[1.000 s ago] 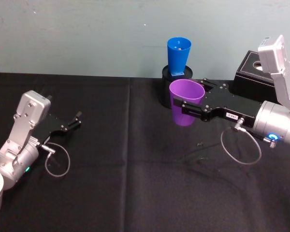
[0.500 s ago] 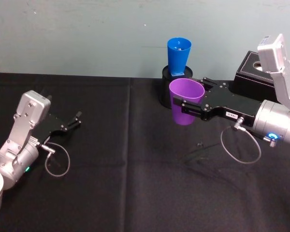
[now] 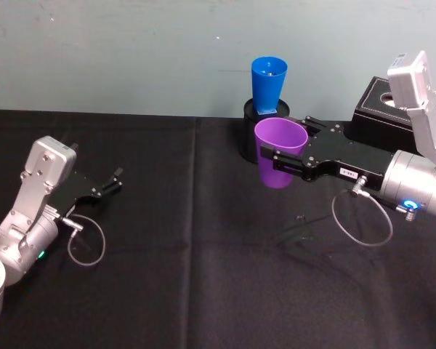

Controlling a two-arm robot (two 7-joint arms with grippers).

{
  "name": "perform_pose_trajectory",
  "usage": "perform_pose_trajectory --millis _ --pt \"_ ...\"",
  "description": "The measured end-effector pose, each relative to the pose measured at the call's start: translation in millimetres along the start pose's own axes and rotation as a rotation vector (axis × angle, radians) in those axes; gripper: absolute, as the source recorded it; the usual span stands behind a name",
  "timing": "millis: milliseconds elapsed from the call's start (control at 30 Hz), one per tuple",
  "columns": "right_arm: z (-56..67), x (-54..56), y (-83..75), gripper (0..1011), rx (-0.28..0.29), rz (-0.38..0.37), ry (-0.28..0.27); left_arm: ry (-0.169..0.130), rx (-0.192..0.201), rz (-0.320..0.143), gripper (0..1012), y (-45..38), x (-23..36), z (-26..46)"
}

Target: Pick up one cup with a gripper and tap it against the other cup.

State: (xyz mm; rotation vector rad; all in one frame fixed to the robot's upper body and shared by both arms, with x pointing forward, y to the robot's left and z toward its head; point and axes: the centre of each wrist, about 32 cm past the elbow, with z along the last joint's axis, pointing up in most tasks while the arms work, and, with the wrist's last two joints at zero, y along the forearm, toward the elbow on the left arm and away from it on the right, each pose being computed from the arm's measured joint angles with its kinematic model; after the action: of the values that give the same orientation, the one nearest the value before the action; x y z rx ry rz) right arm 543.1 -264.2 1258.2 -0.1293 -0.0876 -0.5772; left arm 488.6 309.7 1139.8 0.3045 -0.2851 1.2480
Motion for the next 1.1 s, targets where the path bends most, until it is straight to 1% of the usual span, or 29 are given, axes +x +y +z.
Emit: perform_pose_trajectory --millis 1100 --pt "0.0 0.0 0.1 733 0.001 0.002 0.001 0.000 0.000 0.000 1005 0.0 0.0 0.0"
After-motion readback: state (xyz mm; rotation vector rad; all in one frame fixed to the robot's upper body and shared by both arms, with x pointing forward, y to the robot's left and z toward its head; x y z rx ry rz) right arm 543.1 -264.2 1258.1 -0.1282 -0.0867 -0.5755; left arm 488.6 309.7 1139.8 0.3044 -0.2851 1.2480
